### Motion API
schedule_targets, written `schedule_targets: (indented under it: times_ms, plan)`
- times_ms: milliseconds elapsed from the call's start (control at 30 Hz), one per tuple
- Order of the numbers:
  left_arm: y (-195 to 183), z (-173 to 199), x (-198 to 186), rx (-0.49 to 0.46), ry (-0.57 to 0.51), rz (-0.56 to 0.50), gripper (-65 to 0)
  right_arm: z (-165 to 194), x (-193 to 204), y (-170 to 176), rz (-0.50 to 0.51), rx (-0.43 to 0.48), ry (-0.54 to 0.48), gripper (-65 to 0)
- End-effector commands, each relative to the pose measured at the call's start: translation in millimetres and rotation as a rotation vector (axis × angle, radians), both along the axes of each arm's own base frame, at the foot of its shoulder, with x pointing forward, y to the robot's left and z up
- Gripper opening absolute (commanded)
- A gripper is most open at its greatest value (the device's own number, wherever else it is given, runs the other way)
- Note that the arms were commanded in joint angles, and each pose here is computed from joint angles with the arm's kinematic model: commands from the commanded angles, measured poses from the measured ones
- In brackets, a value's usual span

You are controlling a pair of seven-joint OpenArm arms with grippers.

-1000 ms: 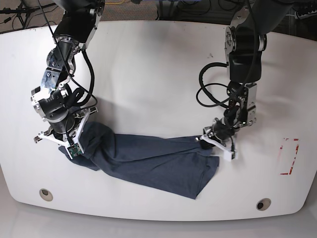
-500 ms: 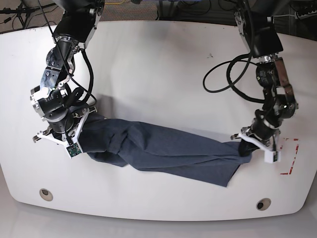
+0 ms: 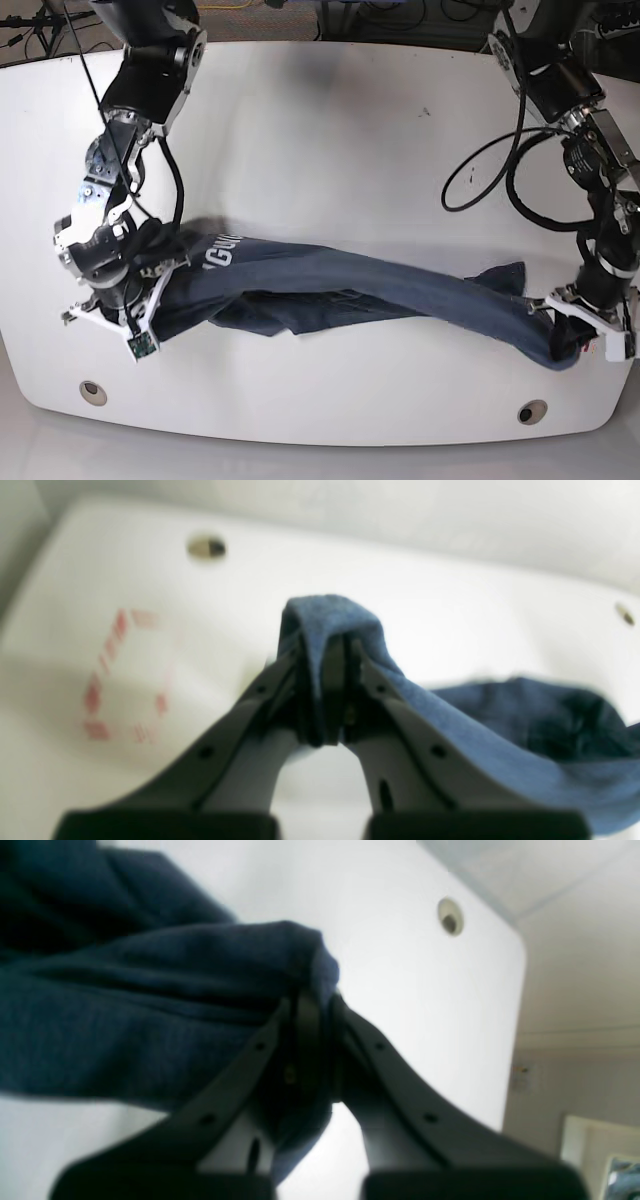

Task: Fold the T-shirt properly
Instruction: 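Lift the shirt with both grippers and swing it over the table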

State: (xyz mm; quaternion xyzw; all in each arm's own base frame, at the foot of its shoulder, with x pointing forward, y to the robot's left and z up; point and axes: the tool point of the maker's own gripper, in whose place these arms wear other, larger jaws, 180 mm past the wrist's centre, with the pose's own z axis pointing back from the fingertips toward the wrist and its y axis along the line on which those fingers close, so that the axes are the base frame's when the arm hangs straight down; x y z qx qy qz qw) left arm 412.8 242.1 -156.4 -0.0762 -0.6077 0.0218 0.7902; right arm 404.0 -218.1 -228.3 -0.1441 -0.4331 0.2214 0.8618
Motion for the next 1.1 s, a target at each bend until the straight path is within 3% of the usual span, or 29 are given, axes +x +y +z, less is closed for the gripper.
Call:
schedule_targets:
  times_ms: [0,333,633,1067]
  plan:
    - [14,52,8,0.039,-0.125,0.024,-65.0,37,20,-10,-0.003,-0.020,-0.090,-65.0]
    - [28,143,28,-0.013,-0.312,0.070,-65.0,100,68,-23,-0.003,-0.034,-0.175,-65.0]
    - [40,245,26,-0.036,-0.504,0.090,-65.0,195,95,-11,0.044,-0.117,-0.327,-65.0]
    - [65,337,22,-0.080,-0.635,0.096,-65.0,328,106,-19,0.030,-0.185,-0.499,-65.0]
